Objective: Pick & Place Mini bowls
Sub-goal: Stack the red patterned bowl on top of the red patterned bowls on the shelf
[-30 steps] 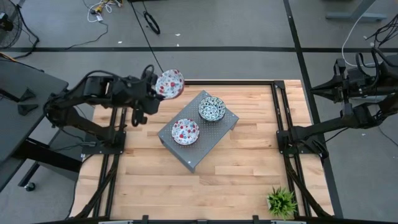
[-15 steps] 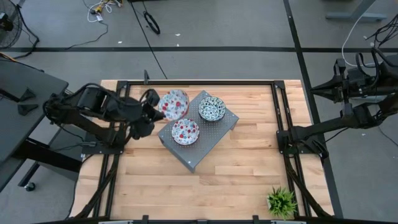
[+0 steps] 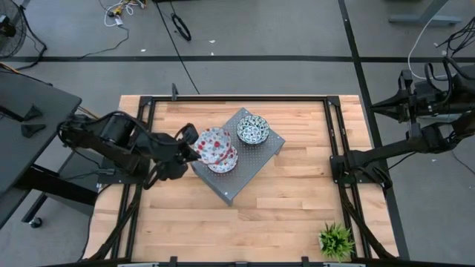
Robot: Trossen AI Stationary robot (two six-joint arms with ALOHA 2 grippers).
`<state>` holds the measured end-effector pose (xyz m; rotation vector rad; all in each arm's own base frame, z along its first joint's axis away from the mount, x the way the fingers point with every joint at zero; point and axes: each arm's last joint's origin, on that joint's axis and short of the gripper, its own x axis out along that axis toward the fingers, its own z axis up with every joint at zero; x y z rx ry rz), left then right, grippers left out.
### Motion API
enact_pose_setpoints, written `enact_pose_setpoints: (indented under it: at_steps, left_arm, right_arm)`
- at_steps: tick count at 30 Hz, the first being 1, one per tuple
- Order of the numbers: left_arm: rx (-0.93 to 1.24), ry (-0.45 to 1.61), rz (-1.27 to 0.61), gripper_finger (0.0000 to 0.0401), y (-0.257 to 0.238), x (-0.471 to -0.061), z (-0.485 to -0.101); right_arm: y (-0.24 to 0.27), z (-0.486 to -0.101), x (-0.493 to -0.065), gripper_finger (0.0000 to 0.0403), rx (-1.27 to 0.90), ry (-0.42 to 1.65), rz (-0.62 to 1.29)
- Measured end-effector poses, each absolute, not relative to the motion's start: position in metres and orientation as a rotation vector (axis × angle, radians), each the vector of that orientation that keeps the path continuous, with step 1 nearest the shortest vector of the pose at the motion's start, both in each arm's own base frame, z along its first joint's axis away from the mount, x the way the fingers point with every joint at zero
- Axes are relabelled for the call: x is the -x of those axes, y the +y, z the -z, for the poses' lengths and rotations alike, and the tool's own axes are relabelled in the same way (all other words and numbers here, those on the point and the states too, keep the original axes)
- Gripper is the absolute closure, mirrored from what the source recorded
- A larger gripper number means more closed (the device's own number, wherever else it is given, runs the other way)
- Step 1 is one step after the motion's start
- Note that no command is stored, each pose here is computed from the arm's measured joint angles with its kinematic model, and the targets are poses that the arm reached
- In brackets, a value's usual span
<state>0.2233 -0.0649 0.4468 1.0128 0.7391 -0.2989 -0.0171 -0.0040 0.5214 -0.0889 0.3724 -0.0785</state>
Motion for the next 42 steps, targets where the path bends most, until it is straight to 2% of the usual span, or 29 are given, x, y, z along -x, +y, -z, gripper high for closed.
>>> enact_pose_setpoints:
  at_steps: [20,34,42]
  left_arm:
    - [-1.042,0.785,0.342,0.0393,-0.058,-0.237,-0.437]
    - [-1.027,0.767,0.396,0.0393,-0.052,-0.221,-0.407]
    - [-1.047,0.8,0.411,0.0393,-0.046,-0.234,-0.399]
  right_arm:
    - [-0.004,-0.521,0.017,0.0376,0.089,0.373,0.078]
    - [-0.004,-0.521,0.017,0.0376,0.089,0.373,0.078]
    - [-0.004,-0.521,0.017,0.0376,0.089,0.372,0.079]
